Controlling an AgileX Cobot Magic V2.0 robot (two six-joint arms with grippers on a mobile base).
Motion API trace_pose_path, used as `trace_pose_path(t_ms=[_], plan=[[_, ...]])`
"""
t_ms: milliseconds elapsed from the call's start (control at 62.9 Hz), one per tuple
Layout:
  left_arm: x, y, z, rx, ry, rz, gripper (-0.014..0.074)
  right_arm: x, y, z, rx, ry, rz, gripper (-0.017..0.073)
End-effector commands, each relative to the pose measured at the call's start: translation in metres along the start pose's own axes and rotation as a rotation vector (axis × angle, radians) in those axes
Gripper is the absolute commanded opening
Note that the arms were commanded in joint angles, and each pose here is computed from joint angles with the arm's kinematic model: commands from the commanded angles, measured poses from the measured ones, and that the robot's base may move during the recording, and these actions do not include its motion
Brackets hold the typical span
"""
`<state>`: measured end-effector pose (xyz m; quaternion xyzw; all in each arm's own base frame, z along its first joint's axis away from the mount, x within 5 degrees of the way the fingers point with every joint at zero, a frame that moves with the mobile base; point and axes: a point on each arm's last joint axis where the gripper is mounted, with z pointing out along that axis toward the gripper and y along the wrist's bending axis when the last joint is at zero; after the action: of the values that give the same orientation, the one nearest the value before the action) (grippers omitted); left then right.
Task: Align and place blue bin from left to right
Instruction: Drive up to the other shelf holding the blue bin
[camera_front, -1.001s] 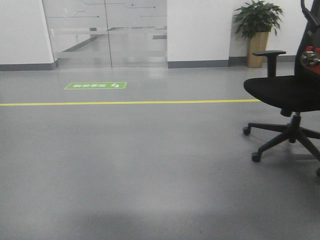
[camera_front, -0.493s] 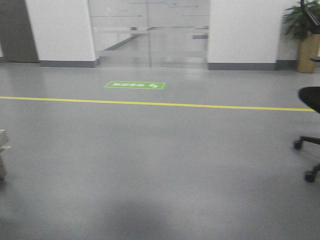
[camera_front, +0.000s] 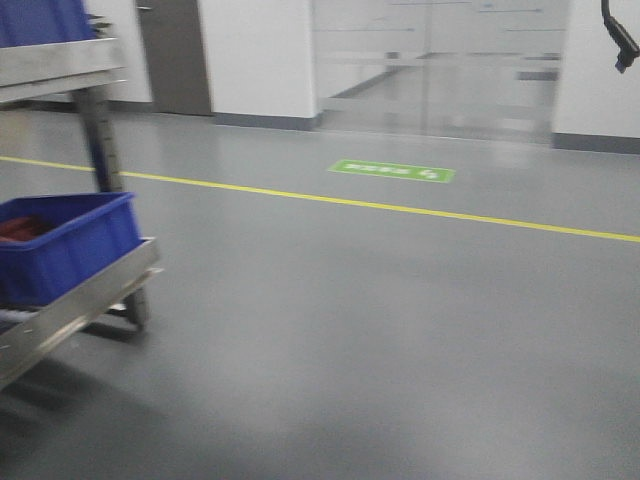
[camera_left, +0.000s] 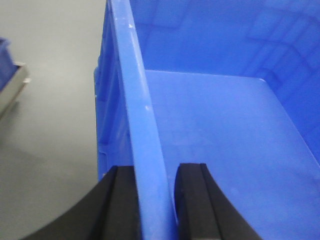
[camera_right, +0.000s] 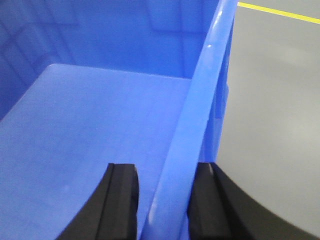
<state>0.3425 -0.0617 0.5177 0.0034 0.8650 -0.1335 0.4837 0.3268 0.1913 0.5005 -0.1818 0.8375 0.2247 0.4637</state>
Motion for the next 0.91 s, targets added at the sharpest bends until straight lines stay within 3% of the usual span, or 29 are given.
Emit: trace_pose_path(t_ms=[0,890], plan=[[-0.0107,-0.0147,-0.0199,0.104,-0.114,0.003,-0.0111,-0.0199,0.0089,-0.0134,-0.05,-0.203,0.009,-0.0153],[-0.0107,-0.0147,-0.0199,0.104,-0.114,0.003,-0.0111,-0.0199,0.0089,-0.0134,-0.05,-0.203,0.009,-0.0153]])
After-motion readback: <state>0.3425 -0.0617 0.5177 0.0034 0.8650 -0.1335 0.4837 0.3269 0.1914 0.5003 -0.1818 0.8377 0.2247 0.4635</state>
